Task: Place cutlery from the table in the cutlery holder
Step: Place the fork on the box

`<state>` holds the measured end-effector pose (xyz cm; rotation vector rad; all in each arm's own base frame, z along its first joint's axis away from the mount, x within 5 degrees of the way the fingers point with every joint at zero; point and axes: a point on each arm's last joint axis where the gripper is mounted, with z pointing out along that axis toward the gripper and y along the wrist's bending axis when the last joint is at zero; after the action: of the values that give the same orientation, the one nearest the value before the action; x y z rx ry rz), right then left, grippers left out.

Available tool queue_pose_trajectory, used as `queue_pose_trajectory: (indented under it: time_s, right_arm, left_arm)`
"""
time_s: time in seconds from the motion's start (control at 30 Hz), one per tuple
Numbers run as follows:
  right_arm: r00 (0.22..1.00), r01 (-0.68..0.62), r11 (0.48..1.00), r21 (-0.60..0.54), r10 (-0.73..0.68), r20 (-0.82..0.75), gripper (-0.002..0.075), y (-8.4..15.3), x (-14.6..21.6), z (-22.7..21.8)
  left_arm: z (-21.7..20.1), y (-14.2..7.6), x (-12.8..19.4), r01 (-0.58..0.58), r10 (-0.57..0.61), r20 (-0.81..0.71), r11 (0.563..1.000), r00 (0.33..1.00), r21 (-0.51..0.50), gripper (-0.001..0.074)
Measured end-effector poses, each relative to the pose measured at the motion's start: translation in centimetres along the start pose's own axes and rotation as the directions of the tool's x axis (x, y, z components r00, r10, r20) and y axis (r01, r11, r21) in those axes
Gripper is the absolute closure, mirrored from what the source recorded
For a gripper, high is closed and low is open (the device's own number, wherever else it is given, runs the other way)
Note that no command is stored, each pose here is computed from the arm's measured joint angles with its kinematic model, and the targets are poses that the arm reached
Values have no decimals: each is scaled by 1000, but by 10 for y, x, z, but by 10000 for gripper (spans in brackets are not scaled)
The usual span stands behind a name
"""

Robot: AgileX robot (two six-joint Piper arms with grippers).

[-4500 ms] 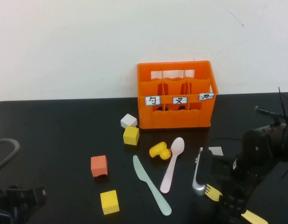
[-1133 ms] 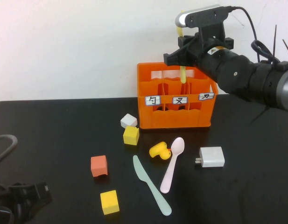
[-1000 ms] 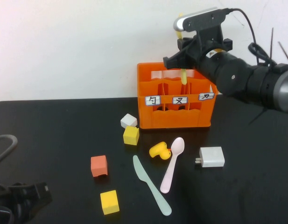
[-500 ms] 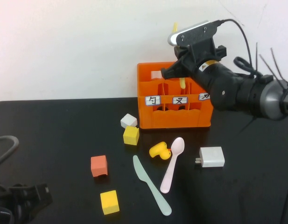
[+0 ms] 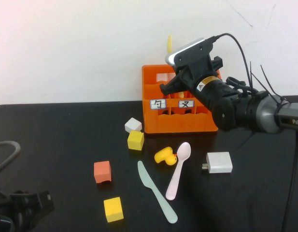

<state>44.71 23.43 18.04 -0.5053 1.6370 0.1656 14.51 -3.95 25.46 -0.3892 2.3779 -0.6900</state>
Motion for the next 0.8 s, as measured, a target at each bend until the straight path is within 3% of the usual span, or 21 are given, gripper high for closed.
queue_pose_trajectory:
  time_s: [0.17,0.4,0.5,0.67,0.8]
  right_arm:
    - [1000,2,1000,-6,-2,-12,654,1,2,0]
    - [997,1,1000,-30,-3,-76,397,3,8,0]
    - [997,12,999,-35,-14,-71,359,3,6,0]
    - [997,30,998,-58,-34,-69,375,-2,-27,-13]
    - [992,63,993,-99,-73,-105,539,-9,-71,-38]
  left_arm:
    - [0,0,0,0,0,0,1000,1000,0,736]
    - [0,0,0,0,0,0,1000,1000,0,736]
    - [0,0,0,0,0,0,1000,1000,0,736]
    - [0,0,-1,-7,7,13,1000,1000,0,736]
    - [0,0,-3,-10,10,38,1000,999,0,736]
